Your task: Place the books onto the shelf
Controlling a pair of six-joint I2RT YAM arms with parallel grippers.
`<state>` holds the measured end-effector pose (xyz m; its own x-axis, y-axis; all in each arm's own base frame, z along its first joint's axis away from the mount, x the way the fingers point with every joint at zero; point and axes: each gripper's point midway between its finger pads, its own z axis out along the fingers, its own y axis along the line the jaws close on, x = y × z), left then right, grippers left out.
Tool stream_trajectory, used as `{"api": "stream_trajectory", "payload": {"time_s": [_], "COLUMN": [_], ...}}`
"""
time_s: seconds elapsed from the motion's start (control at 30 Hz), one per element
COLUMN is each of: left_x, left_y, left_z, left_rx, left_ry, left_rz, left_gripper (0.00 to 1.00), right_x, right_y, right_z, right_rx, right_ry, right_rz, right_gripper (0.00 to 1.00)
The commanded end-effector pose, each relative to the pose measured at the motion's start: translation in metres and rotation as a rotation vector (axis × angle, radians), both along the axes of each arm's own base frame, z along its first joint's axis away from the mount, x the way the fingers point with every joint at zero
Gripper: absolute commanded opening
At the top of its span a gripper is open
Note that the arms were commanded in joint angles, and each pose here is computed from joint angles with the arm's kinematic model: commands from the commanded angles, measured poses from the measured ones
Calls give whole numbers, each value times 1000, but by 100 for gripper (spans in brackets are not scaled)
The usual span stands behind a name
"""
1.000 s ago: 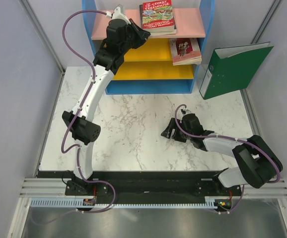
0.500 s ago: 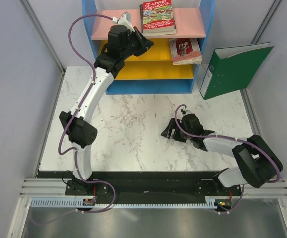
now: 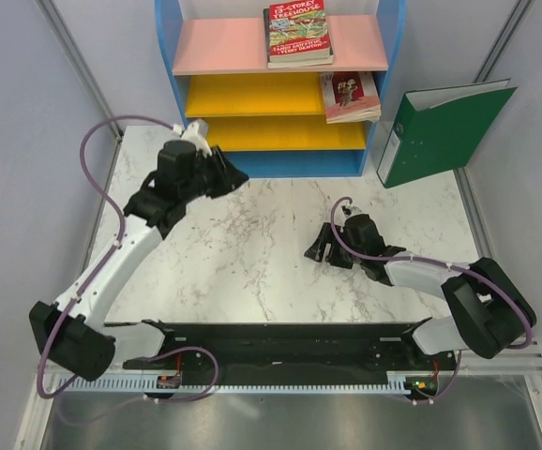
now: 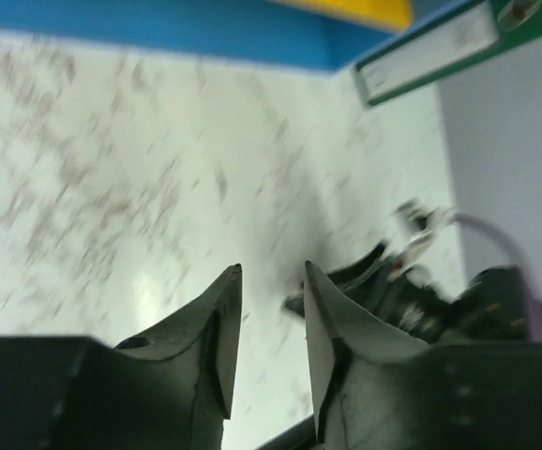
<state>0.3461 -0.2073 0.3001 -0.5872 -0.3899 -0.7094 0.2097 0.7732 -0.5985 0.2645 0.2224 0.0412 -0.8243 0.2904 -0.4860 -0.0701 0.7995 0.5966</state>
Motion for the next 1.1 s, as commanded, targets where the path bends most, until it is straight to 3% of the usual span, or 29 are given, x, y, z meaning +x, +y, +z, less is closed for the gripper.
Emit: {"api": "stream_trajectory", "payload": {"time_s": [0.0, 0.13, 0.2, 0.6, 0.63, 0.73, 0.77, 1.07], "left_x": [-48, -77, -87, -92, -91, -88, -87, -84], "left_y": [25, 39, 44, 44, 44, 46, 46, 52], "left_z": [-69, -99, -115, -136, -139, -137, -135, -140], "left_rx": [137, 173, 184, 257, 266, 280, 282, 327], "left_ry": [129, 186, 218, 318, 327, 324, 320, 324], "left_rz": [-34, -34, -35, -83, -84, -78, -75, -65], "left_gripper": [45, 57, 60, 69, 83, 85, 100, 100], "right_x": [13, 16, 16, -1, -3, -9, -10, -11], "right_y": [3, -8, -15, -111, -116, -134, -138, -153], "right_z": [32, 63, 77, 164, 166, 172, 172, 163], "right_rx": [16, 10, 3, -224, -233, -264, -272, -336], "right_ry": [-92, -181, -223, -484, -492, -520, -522, -497], "right_rz": [8, -36, -59, -323, -342, -404, -416, -471], "right_gripper": [79, 86, 98, 98, 98, 98, 98, 98]}}
